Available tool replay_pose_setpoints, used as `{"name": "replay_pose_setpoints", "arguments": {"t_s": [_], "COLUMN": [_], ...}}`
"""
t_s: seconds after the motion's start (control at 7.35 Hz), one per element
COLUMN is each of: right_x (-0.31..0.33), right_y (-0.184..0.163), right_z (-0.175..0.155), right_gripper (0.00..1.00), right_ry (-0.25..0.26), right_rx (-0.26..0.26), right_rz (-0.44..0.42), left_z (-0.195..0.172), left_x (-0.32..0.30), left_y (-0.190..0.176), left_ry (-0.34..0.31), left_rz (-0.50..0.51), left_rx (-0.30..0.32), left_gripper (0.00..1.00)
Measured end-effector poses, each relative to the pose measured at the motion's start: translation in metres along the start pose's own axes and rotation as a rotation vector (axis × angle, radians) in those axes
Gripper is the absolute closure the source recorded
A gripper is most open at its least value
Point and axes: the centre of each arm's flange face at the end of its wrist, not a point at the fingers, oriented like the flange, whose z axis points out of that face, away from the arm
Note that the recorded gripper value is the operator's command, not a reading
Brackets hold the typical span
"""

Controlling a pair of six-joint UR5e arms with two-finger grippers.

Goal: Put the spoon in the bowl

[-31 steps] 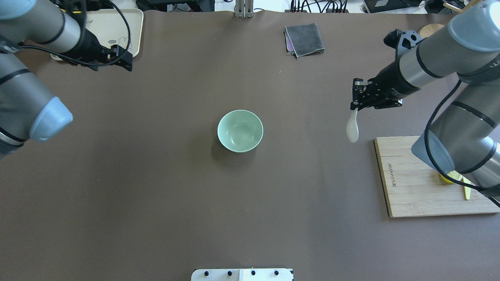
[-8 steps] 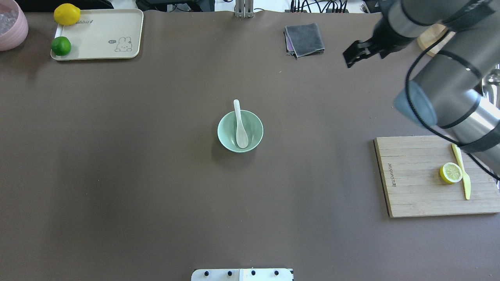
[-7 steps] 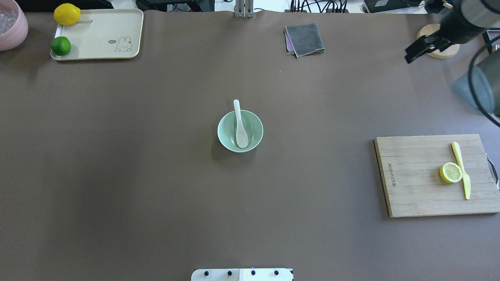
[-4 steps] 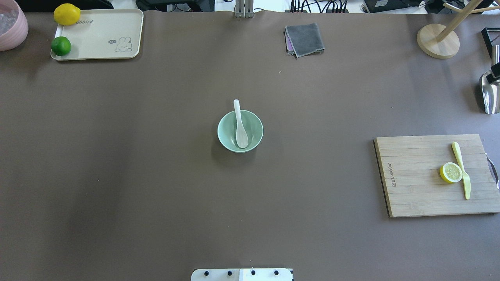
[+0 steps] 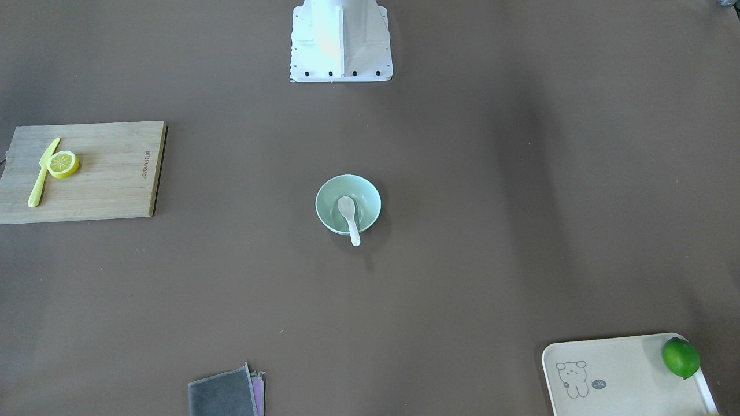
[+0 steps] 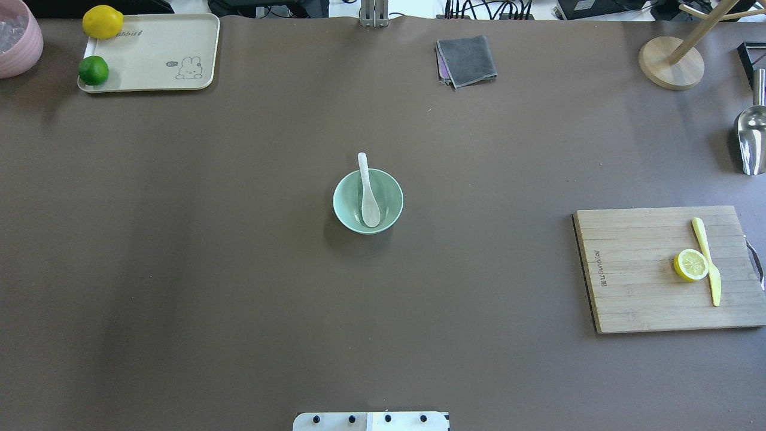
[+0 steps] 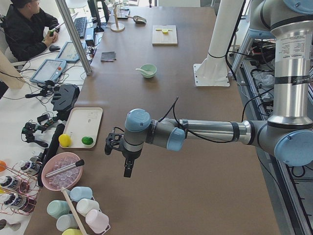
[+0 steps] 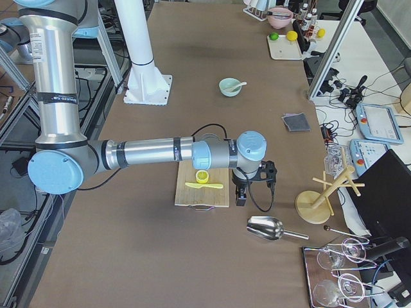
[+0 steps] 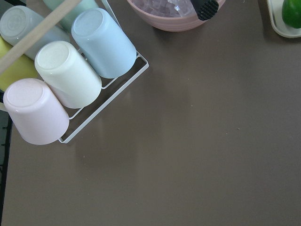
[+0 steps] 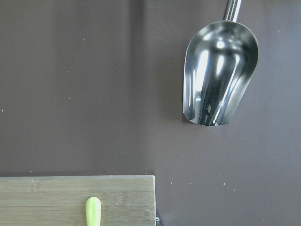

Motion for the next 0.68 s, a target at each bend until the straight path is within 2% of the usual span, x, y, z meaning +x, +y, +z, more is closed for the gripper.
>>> {"name": "replay_pose_setpoints", "arguments": {"t_s": [0.68], "right_x": [0.0072], "right_y": [0.0049], "right_z": [-0.0061], "right_gripper": [0.00], "right_ry": [-0.002], "right_rx": [0.011], "right_rz": [0.015], "left_z": [0.0006], "left_x": [-0.0002], "left_y": [0.0013], "left_ry": [0.010], "left_rz": [-0.005], "left_rx": [-0.003], "left_gripper": [0.02]}}
